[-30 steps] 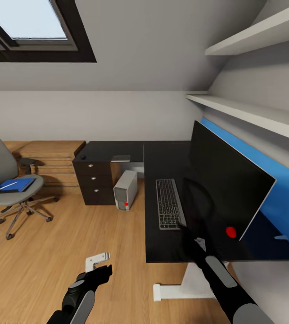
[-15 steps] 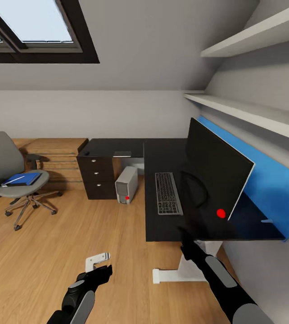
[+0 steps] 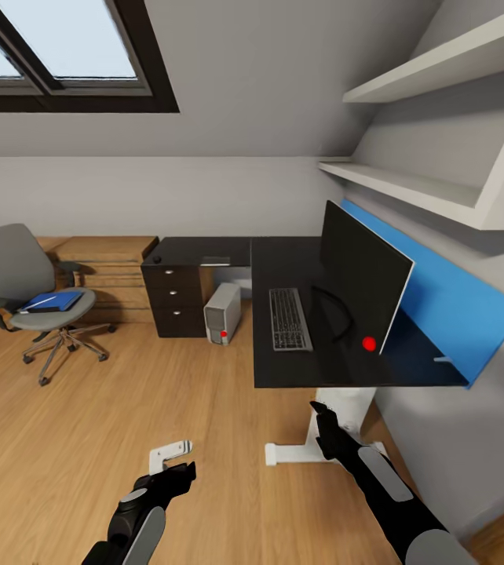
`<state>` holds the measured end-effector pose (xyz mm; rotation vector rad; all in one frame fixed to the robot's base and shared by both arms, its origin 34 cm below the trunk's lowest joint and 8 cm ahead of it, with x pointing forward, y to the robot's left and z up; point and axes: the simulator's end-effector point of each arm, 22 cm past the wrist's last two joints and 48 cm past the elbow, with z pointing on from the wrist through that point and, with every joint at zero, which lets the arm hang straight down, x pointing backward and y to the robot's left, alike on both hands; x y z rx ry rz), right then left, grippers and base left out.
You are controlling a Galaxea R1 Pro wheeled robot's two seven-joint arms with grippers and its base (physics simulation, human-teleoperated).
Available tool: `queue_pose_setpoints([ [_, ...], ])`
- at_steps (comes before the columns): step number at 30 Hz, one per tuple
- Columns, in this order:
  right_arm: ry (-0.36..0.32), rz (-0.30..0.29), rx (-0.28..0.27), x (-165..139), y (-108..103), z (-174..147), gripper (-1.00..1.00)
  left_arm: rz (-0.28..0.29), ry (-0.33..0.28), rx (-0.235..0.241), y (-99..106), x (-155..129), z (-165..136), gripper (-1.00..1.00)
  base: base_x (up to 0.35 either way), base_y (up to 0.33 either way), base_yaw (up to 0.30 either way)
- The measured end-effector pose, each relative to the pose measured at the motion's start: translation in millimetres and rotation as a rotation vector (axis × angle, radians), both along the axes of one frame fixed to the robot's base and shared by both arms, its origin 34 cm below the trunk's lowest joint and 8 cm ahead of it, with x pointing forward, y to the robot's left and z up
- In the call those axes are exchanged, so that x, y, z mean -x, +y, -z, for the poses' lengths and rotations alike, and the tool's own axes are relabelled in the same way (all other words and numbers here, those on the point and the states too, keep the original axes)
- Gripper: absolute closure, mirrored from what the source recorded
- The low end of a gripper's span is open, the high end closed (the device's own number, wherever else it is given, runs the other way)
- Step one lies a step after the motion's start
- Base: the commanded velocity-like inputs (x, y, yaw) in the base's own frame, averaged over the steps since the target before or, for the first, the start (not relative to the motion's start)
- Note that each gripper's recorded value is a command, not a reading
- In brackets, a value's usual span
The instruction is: In the bedroom, organize the workspace by keeping the computer under the desk, ensuring the monitor is on the desk, placing the keyboard on the desk next to the monitor, placing the mouse on the desk next to the keyboard, moving the folder from the swivel chair onto the desk next to the mouse, stacking the notebook on top of the folder with the pen on top of the notebook, and positioning the swivel chair next to the desk.
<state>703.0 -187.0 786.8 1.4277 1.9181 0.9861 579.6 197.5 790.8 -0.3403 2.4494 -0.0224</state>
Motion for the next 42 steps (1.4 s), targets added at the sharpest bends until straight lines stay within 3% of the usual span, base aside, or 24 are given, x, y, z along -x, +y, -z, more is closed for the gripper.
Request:
queue_pose_setpoints([
  [6, 0.039, 0.024, 0.026, 5.0, -8.1, 9.7, -1.0, -0.002, -0.001, -0.003, 0.2, 0.0, -0.4, -1.0, -0.265, 0.0, 0.0],
  [11, 0.111, 0.097, 0.095, 18.1, -31.4, 34.1, -1.0, -0.001, -0.002, -0.007, -0.3, 0.2, -0.9, -1.0, -0.071, 0.0, 0.0],
  [14, 0.142, 0.131, 0.163, 24.8, -45.8, 43.2, -1.0, -0.001, -0.003, -0.008, -0.6, 0.9, -4.5, -1.0, -0.023, 0.0, 0.0],
  [18, 0.138, 0.133, 0.261, 26.1, -53.8, 41.9, -1.0, -0.001, -0.003, -0.008, -0.7, 1.8, -9.1, -1.0, -0.01, 0.0, 0.0],
  [19, 0.124, 0.123, 0.318, 25.1, -53.9, 39.5, -1.0, -0.001, -0.003, -0.008, -0.5, 2.1, -10.2, -1.0, -0.005, 0.0, 0.0],
  [23, 0.086, 0.089, 0.434, 23.5, -47.7, 31.0, -1.0, -0.001, -0.002, -0.009, -0.1, 3.2, -14.4, -1.0, -0.003, 0.0, 0.0],
  [24, 0.08, 0.068, 0.493, 27.0, -45.1, 32.8, -1.0, -0.001, -0.001, -0.009, 0.1, 3.6, -15.2, -1.0, -0.001, 0.0, 0.0],
  [28, 0.093, 0.011, 0.626, 44.9, -47.9, 45.0, -1.0, -0.001, 0.0, -0.009, 0.4, 4.9, -19.2, -1.0, 0.0, 0.0, 0.0],
  [29, 0.098, -0.017, 0.686, 53.5, -50.8, 51.4, -1.0, -0.002, 0.002, -0.01, 0.6, 5.4, -19.8, -1.0, 0.0, 0.0, 0.0],
  [34, 0.089, -0.095, 0.823, 70.1, -56.8, 57.8, -1.0, 0.0, 0.026, -0.017, 0.5, 12.8, -15.5, -1.0, 0.0, 0.0, 0.0],
  [42, 0.101, -0.258, 0.987, 110.2, -65.9, 77.7, -1.0, 0.012, 0.097, -0.034, -0.1, 34.0, 3.5, -1.0, 0.0, 0.0, 0.0],
])
